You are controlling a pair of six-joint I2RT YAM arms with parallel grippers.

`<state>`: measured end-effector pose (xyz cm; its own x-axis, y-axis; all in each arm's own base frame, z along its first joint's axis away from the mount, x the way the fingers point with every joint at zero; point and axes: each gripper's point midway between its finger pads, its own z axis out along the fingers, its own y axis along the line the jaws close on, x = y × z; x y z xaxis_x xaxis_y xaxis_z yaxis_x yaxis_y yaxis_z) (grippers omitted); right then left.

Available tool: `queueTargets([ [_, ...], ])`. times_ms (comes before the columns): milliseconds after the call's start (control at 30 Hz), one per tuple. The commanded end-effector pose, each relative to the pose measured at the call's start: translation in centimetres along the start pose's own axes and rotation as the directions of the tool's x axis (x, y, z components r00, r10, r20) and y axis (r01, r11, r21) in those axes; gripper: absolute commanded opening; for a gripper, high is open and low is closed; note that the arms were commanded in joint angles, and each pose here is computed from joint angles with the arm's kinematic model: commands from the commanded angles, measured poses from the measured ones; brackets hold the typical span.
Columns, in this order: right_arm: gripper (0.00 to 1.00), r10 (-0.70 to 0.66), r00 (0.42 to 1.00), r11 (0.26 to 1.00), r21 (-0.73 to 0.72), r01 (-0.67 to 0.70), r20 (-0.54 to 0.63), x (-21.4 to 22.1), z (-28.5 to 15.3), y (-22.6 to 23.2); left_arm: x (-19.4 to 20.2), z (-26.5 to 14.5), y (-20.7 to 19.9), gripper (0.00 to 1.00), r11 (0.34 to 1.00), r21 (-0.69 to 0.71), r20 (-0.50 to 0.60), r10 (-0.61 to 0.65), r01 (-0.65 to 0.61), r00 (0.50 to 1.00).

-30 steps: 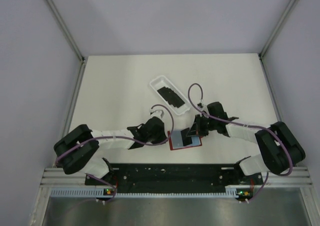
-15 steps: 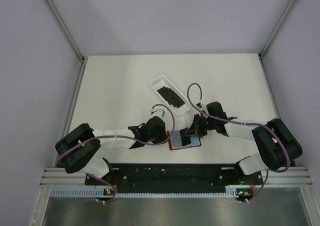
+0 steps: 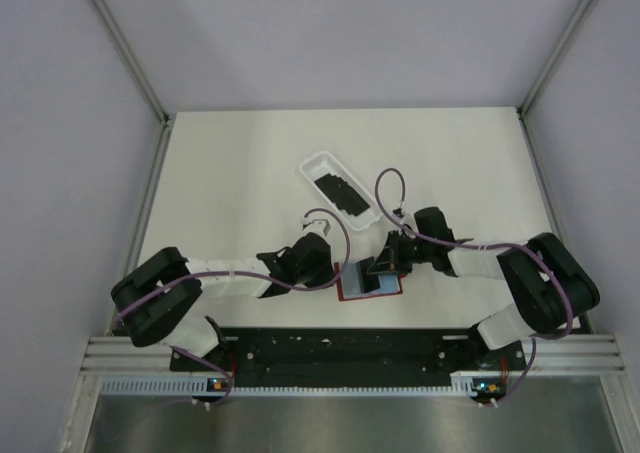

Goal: Put the credit cards into the card holder
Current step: Insert the credit card into the card holder.

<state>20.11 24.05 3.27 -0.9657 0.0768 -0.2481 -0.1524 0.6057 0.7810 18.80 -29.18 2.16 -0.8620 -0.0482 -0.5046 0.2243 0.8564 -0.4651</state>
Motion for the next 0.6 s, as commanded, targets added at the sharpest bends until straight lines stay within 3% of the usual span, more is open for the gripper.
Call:
queueTargets([
  [0,0.0,0.006,1.0,1.0,-0.031,-0.006,-0.014,0.57,0.29,-0.2,0.21,0.27,-0.57,0.0,1.0,0.013,-0.007,0.007,-0.007,1.0],
  [300,0.0,0.037,0.999,0.998,-0.051,-0.038,-0.011,1.03,0.63,-0.42,0.27,0.34,-0.6,0.0,1.0,0.012,-0.01,0.007,-0.007,1.0],
  [567,0.0,0.1,0.993,0.994,-0.039,-0.098,0.063,0.55,0.72,-1.0,0.46,0.34,-0.58,0.0,1.0,0.012,-0.013,0.005,-0.005,1.0],
])
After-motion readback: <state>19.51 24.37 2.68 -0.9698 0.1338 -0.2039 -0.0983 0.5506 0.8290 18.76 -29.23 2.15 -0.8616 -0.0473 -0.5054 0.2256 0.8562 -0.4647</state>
